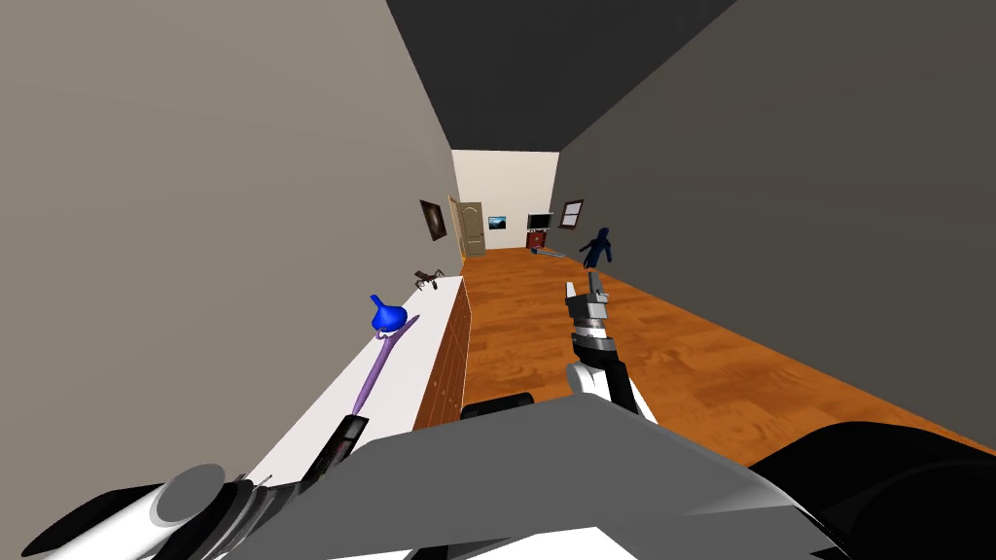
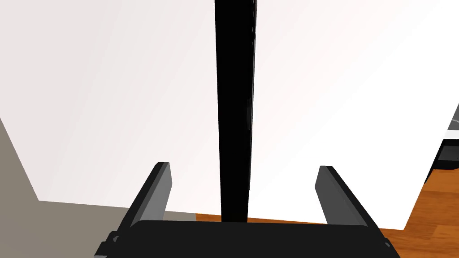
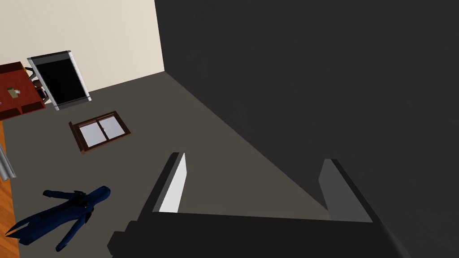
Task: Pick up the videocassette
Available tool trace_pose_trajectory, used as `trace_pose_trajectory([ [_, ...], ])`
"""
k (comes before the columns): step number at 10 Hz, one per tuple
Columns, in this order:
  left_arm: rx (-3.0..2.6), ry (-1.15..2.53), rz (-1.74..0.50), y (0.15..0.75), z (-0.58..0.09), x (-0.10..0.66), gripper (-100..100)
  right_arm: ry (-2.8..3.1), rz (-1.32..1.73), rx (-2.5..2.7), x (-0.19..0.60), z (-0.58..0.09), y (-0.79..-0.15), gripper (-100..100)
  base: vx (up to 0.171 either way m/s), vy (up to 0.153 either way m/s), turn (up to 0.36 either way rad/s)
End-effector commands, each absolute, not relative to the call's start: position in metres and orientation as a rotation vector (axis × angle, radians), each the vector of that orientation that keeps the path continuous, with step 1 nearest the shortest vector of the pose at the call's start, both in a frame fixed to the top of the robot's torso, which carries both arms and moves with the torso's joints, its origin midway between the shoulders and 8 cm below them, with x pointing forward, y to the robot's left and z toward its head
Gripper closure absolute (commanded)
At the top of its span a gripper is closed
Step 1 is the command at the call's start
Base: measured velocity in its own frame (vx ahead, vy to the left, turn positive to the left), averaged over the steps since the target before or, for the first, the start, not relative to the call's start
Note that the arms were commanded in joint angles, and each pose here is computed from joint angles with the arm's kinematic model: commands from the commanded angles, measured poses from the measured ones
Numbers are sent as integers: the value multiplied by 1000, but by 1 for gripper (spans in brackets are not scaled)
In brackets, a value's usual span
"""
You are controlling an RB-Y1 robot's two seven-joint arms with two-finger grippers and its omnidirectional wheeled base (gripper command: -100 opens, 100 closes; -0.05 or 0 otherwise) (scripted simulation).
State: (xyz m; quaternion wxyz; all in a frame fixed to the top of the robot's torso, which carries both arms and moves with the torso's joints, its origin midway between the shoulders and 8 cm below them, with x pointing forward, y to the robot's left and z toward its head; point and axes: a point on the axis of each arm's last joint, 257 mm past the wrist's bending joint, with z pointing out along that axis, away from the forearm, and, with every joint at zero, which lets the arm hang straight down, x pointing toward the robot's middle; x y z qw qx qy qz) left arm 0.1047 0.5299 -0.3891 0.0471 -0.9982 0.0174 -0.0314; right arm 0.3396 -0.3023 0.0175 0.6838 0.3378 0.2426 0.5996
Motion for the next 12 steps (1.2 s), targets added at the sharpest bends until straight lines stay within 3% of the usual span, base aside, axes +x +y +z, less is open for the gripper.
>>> trace_pose_trajectory([
  [1,-3077,-4,-75,527,-389,101,-100,544,1344,757,340,18,-302,0,114,56,-77],
  [3,-3078,-7,-75,526,-389,102,-100,544,1344,757,340,18,-302,0,65,28,-32],
  [4,-3080,-11,-72,526,-389,101,0,544,1344,757,340,18,-302,0,8,4,1],
  [5,-3078,162,-175,526,-388,144,-100,544,1344,757,340,18,-302,0,89,-39,291],
  [8,-3126,163,-113,522,-406,136,-100,544,1344,757,340,18,-302,0,52,-48,87],
  [10,-3086,390,-223,523,-398,188,-100,544,1344,758,340,17,-302,0,92,-51,289],
  [12,-3122,357,-182,522,-410,176,-100,544,1344,757,340,18,-302,0,22,-28,-19],
])
